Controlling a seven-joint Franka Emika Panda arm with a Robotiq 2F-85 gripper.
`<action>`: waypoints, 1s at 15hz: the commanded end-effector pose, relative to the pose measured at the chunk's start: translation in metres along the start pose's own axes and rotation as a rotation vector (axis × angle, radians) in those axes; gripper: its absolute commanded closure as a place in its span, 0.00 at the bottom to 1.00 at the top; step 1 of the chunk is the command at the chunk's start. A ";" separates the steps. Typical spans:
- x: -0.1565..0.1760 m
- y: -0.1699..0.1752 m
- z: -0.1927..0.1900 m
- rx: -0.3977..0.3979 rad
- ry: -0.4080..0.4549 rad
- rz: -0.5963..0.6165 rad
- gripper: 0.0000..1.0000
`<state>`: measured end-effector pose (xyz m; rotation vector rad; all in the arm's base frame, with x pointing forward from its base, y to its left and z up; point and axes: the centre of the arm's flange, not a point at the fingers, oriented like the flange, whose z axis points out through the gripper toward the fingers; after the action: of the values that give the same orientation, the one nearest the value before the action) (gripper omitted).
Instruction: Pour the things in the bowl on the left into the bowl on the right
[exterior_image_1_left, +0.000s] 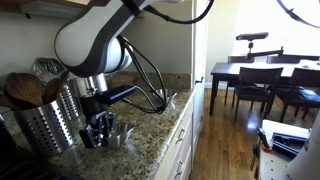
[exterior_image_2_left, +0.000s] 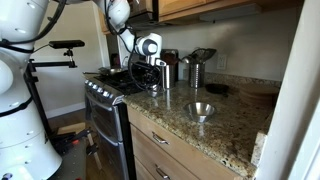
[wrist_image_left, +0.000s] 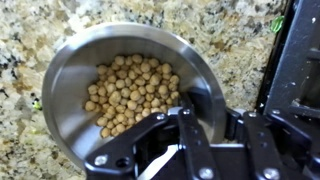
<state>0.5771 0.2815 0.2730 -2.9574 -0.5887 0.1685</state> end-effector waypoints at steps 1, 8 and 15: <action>-0.019 0.002 -0.009 -0.055 -0.030 0.048 0.91; -0.025 0.010 -0.011 -0.101 -0.086 0.093 0.91; -0.034 0.008 -0.014 -0.134 -0.122 0.123 0.91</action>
<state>0.5689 0.2654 0.2701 -3.0761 -0.4869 0.3148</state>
